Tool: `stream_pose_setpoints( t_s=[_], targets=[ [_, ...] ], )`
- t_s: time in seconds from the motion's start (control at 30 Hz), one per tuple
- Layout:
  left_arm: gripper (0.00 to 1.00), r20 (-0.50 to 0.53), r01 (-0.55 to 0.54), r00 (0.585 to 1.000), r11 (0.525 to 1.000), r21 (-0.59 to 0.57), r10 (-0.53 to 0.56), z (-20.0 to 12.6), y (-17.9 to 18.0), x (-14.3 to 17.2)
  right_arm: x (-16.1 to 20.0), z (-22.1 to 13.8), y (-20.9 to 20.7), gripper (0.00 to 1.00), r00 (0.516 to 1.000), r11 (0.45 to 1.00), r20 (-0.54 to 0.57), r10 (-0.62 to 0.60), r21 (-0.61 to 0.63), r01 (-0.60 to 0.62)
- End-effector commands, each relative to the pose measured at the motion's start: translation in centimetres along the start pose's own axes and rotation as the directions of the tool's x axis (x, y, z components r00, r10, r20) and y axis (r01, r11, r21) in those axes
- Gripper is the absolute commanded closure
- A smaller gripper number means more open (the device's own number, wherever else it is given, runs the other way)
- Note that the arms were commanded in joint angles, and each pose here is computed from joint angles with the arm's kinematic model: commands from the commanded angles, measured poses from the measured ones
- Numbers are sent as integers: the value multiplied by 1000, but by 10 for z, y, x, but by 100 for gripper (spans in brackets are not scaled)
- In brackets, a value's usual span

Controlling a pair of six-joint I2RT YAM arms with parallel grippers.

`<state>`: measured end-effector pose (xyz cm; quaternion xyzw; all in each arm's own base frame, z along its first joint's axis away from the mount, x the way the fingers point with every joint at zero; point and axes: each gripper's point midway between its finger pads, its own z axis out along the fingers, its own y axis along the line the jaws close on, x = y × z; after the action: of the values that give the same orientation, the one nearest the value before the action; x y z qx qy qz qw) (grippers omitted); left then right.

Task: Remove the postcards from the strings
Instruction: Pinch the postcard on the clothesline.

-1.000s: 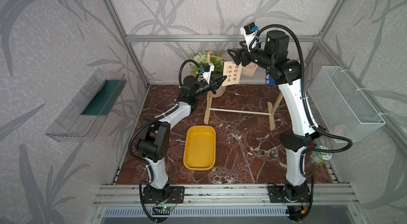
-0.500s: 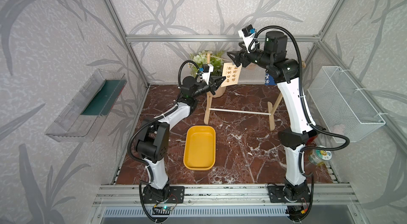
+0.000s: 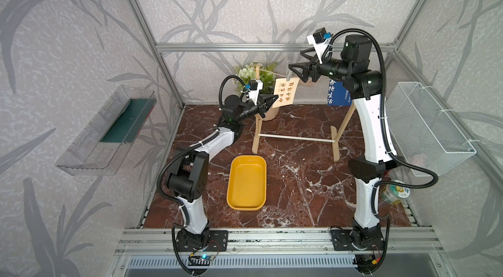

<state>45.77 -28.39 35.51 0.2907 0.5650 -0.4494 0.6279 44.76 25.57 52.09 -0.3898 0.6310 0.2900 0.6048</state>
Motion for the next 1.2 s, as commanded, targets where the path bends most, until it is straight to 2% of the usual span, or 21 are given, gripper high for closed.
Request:
stream_pose_setpoints(
  t_s=[0.0, 0.07, 0.13, 0.37, 0.73, 1.0, 1.17],
  targets=[
    [100, 48, -52, 998, 998, 27, 50, -7, -14, -25, 3, 8, 9, 13, 1000, 997, 19, -17, -80, 19],
    [100, 55, -54, 997, 998, 25, 53, -7, -13, -27, 5, 10, 8, 13, 1000, 996, 16, -26, -84, 27],
    [100, 62, -59, 996, 998, 27, 57, -6, -13, -31, 8, 11, 7, 9, 999, 996, 13, -31, -89, 32],
    [100, 70, -77, 995, 996, 45, 74, -5, -17, -40, 10, 15, -7, 8, 999, 996, 39, -17, -82, 20],
    [100, 65, -89, 994, 995, 44, 86, -8, -19, -40, 18, 28, -9, 13, 998, 989, 57, 25, -144, -17],
    [100, 77, -84, 994, 995, 49, 80, -9, -17, -39, -13, 11, 5, 16, 993, 988, 117, 13, -157, 6],
    [100, 84, -88, 993, 994, 59, 83, -9, -20, -43, 5, 19, 0, 16, 997, 988, 75, 30, -155, -18]
  ],
)
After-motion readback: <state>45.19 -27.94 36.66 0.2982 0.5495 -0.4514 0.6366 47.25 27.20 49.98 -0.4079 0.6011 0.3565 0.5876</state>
